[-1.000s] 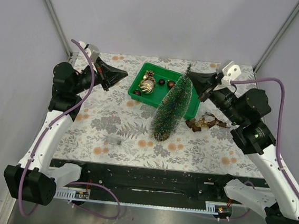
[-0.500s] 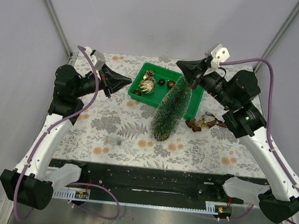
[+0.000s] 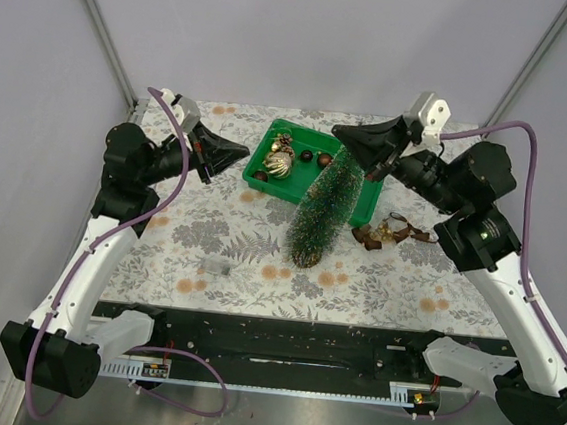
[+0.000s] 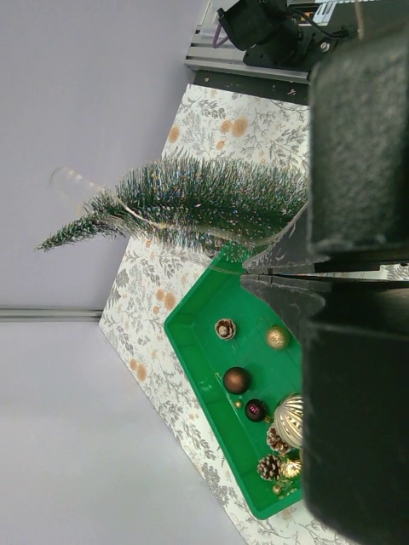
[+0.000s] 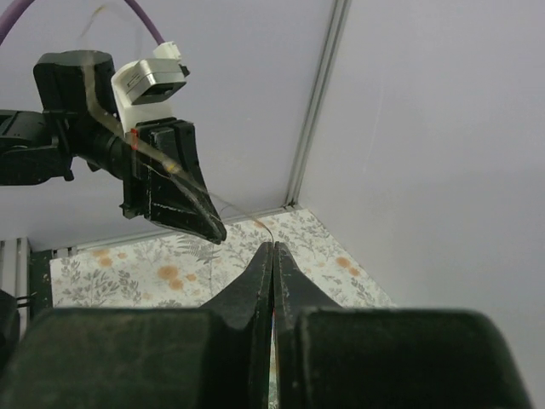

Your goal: Decorate the small christmas tree

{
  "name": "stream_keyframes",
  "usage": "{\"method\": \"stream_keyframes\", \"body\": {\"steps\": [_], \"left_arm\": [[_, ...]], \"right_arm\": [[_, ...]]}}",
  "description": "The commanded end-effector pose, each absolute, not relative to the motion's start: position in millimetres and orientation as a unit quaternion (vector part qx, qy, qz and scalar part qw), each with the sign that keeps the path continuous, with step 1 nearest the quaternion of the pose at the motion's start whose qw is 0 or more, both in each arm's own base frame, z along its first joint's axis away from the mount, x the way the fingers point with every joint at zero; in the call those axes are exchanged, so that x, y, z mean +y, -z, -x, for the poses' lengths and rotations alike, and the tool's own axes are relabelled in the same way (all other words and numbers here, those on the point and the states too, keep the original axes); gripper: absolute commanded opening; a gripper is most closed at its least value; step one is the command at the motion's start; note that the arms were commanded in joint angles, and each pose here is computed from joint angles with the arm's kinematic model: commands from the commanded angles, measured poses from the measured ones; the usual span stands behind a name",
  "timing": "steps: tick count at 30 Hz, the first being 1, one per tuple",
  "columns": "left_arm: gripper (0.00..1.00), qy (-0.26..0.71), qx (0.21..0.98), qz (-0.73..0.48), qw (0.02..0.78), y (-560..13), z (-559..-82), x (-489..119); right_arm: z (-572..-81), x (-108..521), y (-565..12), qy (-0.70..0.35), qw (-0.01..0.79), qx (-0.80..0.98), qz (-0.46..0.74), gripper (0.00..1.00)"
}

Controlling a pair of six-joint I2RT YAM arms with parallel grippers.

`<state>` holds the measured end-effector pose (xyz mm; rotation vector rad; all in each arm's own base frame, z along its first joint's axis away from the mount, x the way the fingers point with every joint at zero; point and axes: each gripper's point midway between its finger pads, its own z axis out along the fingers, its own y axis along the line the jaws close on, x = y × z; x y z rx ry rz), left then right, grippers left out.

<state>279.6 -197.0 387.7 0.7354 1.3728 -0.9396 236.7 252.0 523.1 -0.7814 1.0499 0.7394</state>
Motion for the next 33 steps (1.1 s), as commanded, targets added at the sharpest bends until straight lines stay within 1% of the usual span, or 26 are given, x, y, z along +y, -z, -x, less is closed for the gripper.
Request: {"method": "stream_keyframes", "body": {"steps": [1, 6, 11, 14, 18, 19, 23, 28, 33], "left_arm": [[0.0, 0.385, 0.57, -0.327, 0.648, -412, -276, -193], [0.0, 0.372, 0.566, -0.32, 0.663, -423, -282, -190], [0.0, 0.367, 0.566, -0.313, 0.669, -427, -289, -189], [0.0, 0.364, 0.559, -0.312, 0.676, -434, -288, -188], [0.0, 0.364, 0.552, -0.313, 0.682, -445, -282, -186], [0.0, 0.364, 0.552, -0.313, 0.681, -446, -280, -186], [0.0, 0.359, 0.553, -0.314, 0.683, -446, -275, -183], [0.0, 0.356, 0.554, -0.313, 0.684, -445, -274, -180], [0.0, 0.361, 0.55, -0.312, 0.685, -447, -269, -180]], "right_arm": [[-219, 260, -523, -0.36, 0.702, 0.467, 0.399, 0.0], [-211, 257, -491, -0.343, 0.659, 0.502, 0.442, 0.0], [-206, 249, -477, -0.329, 0.643, 0.525, 0.451, 0.0], [-232, 237, -464, -0.272, 0.645, 0.577, 0.421, 0.0], [-296, 209, -443, -0.141, 0.645, 0.667, 0.345, 0.0], [-306, 206, -438, -0.117, 0.642, 0.676, 0.342, 0.0], [-313, 210, -428, -0.091, 0.644, 0.664, 0.368, 0.0], [-325, 193, -436, -0.044, 0.67, 0.666, 0.325, 0.0], [-344, 174, -462, 0.021, 0.71, 0.648, 0.274, 0.0]]}}
